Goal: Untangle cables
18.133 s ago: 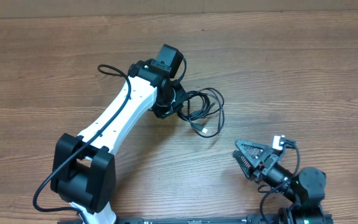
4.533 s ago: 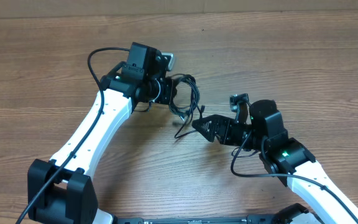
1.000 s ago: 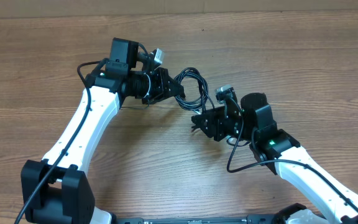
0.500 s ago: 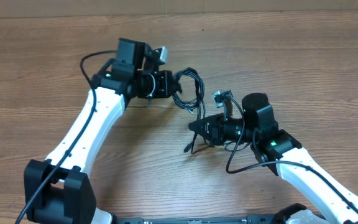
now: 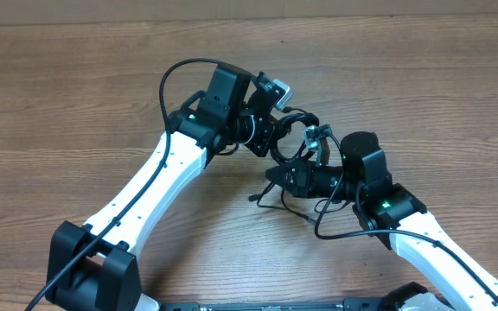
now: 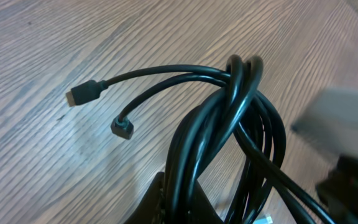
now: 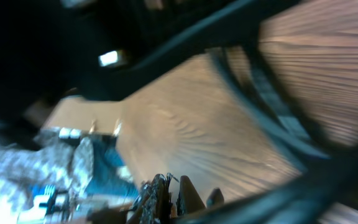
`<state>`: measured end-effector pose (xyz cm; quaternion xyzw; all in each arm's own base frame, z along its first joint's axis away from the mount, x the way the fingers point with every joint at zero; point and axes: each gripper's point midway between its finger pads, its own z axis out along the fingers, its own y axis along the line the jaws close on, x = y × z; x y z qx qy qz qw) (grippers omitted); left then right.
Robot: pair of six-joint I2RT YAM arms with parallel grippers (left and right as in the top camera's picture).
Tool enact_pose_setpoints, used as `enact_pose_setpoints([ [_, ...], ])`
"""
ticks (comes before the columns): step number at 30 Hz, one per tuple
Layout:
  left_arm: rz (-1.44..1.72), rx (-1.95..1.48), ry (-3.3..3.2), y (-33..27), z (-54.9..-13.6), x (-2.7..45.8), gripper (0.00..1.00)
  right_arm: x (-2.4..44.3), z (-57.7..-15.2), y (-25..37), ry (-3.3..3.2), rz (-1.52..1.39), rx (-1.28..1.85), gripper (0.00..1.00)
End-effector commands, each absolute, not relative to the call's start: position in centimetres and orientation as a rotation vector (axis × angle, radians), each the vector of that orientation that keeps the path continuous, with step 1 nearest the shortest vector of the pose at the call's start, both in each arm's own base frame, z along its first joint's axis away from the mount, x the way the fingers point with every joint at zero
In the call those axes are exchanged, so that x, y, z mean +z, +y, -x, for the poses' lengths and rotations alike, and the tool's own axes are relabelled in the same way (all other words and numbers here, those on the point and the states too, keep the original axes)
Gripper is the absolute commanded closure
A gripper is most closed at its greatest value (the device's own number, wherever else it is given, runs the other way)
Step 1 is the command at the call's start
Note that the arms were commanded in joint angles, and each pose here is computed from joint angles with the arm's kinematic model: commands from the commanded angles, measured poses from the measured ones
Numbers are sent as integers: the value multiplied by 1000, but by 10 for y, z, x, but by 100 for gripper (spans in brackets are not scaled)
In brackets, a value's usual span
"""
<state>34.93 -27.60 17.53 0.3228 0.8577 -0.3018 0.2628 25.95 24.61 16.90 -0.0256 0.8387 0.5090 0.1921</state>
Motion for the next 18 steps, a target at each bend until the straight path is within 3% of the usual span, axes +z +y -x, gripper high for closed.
enact_pose_setpoints([
  [1,-938,-790,2259,-271,-353,186,96,173,-281,233,2315,-53,1299,96],
  [12,-1030,-796,2295,-265,-336,175,96,177,-314,213,2204,-117,1079,96],
  [18,-1250,-1079,2043,-292,-306,201,96,160,-318,196,2251,-204,951,96],
])
